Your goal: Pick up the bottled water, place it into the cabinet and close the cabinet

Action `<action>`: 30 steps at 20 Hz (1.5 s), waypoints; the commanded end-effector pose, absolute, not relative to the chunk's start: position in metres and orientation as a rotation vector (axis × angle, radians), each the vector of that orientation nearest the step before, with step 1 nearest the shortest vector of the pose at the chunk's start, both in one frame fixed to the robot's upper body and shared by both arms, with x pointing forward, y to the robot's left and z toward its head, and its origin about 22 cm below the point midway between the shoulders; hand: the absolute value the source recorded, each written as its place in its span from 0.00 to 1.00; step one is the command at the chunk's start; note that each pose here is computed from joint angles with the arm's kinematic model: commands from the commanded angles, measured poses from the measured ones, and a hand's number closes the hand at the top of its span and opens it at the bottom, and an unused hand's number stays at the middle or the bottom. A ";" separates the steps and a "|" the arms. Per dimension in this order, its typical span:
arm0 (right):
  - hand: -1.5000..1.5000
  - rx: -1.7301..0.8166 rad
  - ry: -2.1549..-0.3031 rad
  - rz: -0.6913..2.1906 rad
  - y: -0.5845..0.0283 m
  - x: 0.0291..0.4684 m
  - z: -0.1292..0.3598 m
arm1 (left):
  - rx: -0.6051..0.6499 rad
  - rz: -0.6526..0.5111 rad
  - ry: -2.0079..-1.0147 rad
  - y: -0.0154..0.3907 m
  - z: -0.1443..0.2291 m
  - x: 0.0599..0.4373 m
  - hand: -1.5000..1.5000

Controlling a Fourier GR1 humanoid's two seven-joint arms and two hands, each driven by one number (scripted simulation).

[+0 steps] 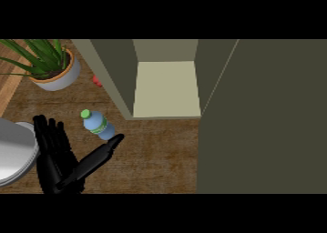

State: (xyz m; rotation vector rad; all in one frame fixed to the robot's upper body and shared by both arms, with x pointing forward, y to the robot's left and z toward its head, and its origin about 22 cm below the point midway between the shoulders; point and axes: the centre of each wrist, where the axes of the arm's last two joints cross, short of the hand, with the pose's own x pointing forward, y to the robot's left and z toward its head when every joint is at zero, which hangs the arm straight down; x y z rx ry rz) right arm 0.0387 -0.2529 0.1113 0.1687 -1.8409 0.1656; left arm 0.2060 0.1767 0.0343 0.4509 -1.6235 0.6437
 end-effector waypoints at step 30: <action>0.00 0.133 -1.894 0.208 -0.268 0.001 0.136 | 0.342 0.780 -1.628 0.225 -0.128 0.260 0.00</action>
